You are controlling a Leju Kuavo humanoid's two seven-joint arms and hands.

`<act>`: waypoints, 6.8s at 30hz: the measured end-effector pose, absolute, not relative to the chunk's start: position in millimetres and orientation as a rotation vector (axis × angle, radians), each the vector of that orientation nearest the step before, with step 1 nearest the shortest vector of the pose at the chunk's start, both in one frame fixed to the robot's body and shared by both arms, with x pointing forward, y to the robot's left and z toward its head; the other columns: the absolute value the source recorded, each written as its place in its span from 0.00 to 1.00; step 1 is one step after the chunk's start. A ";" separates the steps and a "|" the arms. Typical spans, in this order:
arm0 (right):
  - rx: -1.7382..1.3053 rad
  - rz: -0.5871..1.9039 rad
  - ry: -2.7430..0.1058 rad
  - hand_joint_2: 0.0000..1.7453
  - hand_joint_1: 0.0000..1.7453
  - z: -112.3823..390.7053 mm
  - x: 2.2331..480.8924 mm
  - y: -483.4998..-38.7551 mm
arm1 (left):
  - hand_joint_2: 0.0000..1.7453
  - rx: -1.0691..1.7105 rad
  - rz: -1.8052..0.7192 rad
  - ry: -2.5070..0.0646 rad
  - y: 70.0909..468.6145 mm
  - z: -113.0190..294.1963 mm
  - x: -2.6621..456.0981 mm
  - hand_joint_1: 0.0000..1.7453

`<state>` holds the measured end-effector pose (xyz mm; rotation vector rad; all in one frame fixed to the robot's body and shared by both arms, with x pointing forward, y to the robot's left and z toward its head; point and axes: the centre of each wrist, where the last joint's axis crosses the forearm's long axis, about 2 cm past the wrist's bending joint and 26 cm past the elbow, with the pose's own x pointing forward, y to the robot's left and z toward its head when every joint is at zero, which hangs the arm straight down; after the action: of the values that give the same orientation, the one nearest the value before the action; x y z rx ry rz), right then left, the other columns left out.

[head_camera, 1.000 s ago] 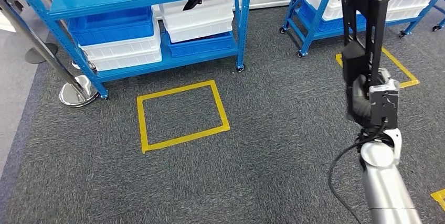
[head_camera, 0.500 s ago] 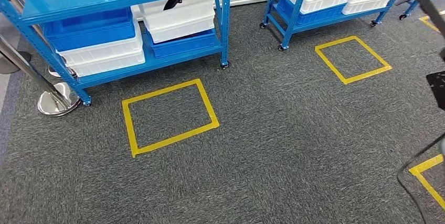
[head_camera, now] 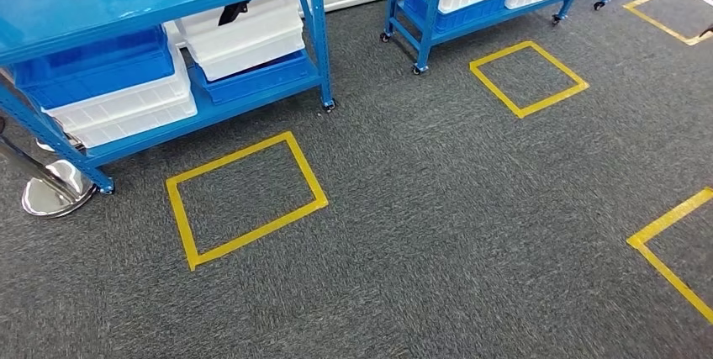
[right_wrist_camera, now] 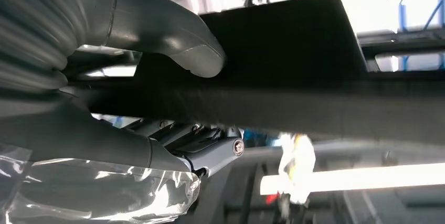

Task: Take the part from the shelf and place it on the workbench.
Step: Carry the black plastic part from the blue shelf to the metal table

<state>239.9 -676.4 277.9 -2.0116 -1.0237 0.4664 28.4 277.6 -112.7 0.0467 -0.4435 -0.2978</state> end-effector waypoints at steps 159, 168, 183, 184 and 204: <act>-2.029 0.468 -0.862 1.00 1.00 221.7 182.1 -663.3 | 0.00 0.033 -0.329 -0.437 266.2 -111.9 32.1 0.00; -2.028 0.444 -0.865 1.00 1.00 223.4 189.5 -661.8 | 0.00 0.035 -0.327 -0.429 266.4 -112.0 31.1 0.00; -2.040 0.436 -0.864 1.00 1.00 227.2 195.1 -661.7 | 0.00 0.034 -0.324 -0.424 266.6 -112.1 30.8 0.00; -2.040 0.437 -0.861 1.00 1.00 226.8 196.5 -661.2 | 0.00 0.036 -0.322 -0.420 266.9 -112.1 31.0 0.00; -1.908 0.533 -0.820 1.00 1.00 145.1 210.7 -614.5 | 0.00 0.043 -0.302 -0.402 264.1 -111.4 36.2 0.00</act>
<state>210.7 -614.5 145.1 -1.9076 -0.8200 0.5332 36.2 264.1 -111.4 0.0430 -0.4020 -0.3018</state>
